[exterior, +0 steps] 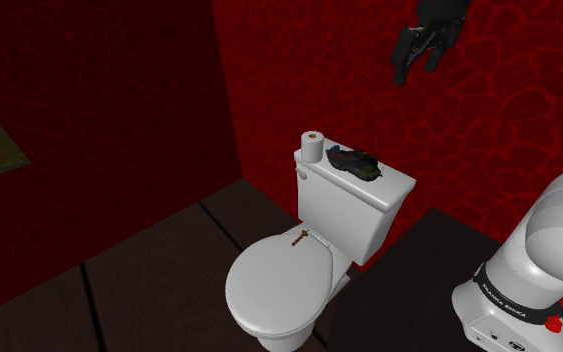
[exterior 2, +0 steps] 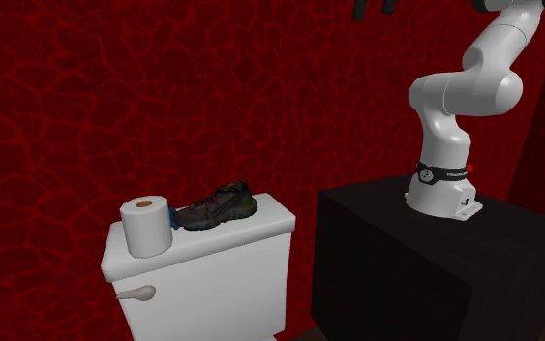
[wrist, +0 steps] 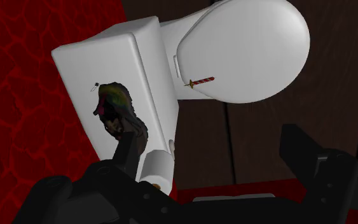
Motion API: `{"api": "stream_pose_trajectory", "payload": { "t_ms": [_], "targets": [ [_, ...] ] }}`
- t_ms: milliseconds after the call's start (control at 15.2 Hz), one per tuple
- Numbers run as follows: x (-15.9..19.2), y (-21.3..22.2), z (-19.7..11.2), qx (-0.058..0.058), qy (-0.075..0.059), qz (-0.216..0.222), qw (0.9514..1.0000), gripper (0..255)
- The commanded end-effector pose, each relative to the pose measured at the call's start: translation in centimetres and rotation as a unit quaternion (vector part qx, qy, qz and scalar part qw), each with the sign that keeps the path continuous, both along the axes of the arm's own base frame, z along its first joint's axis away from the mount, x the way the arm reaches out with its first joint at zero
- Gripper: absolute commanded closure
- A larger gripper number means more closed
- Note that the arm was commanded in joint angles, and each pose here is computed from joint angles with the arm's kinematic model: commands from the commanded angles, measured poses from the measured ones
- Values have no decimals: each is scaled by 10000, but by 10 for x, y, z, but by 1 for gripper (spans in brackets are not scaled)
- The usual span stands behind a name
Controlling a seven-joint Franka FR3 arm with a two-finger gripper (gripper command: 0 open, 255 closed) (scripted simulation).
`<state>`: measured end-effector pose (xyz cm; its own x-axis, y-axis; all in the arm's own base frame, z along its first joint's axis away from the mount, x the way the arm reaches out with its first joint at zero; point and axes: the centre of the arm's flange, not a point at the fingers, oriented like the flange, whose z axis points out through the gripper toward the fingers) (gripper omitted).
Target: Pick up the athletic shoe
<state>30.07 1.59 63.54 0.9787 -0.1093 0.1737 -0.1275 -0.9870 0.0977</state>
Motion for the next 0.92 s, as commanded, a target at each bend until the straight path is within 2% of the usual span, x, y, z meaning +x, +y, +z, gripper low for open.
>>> {"api": "stream_pose_trajectory", "payload": {
  "t_ms": [0,858],
  "targets": [
    [0,0,0,0,0,0,10000,0],
    [110,-104,-104,273,506,379,9976,0]
  ]
}}
